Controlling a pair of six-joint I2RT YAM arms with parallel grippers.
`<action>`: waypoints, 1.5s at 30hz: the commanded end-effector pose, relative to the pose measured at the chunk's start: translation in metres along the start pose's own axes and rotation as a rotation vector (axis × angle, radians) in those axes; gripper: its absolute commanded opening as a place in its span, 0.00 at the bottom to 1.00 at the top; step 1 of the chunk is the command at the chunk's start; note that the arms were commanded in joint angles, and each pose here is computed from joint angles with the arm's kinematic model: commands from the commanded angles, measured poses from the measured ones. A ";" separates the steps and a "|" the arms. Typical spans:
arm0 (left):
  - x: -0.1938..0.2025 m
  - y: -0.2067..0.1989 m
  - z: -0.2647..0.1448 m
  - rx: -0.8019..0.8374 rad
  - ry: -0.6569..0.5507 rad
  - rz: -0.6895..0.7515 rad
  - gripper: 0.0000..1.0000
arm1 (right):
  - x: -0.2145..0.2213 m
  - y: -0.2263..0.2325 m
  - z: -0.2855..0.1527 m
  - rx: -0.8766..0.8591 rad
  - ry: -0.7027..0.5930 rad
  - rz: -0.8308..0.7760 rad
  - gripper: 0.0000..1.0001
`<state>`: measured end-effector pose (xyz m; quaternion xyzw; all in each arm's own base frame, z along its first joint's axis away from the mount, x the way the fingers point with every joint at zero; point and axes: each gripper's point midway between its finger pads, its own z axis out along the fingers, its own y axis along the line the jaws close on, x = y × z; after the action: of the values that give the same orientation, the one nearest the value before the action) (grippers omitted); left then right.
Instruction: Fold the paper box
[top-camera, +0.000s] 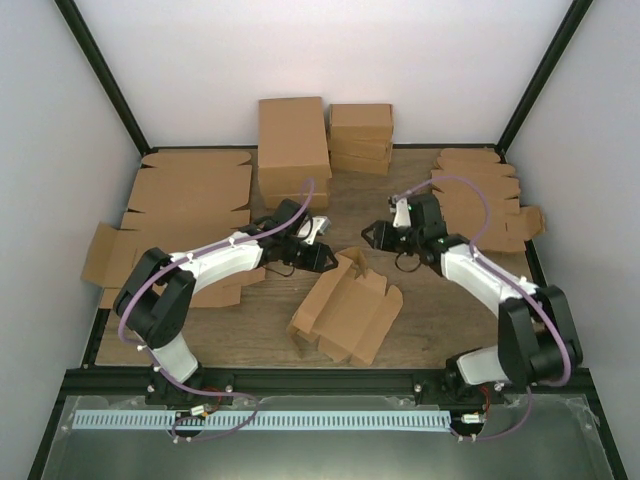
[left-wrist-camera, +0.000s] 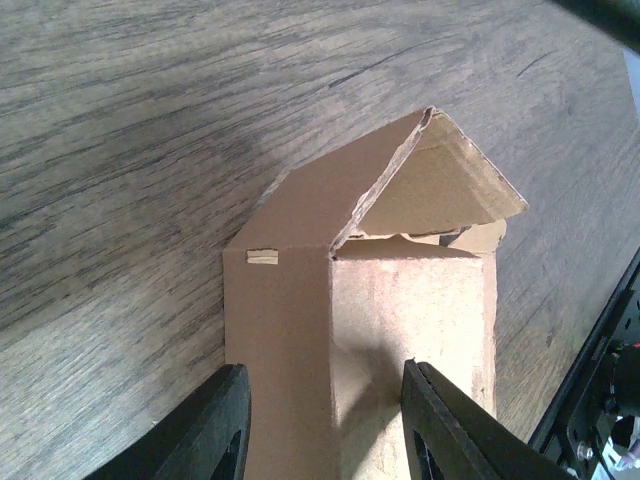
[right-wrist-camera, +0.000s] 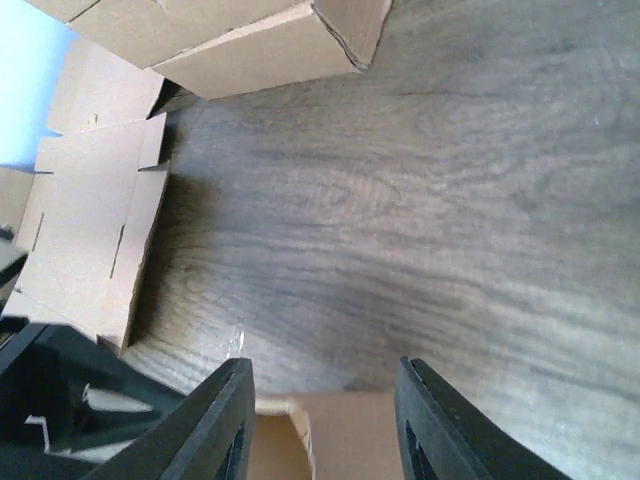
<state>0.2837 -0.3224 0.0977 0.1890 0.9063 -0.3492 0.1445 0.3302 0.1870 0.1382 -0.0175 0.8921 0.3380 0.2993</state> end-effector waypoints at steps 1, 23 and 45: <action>-0.004 -0.007 0.000 0.009 0.000 0.015 0.44 | -0.020 0.000 0.016 -0.003 0.035 -0.056 0.40; -0.001 -0.021 -0.003 0.020 -0.002 0.025 0.44 | 0.039 0.008 0.029 -0.232 0.179 -0.099 0.17; -0.001 -0.032 -0.001 0.070 0.013 0.031 0.45 | 0.082 0.006 -0.001 -0.319 0.040 -0.132 0.23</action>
<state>0.2710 -0.3345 0.1021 0.2006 0.9032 -0.3558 0.1321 0.2585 0.2047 0.0741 -0.1169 0.8571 0.4384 0.2441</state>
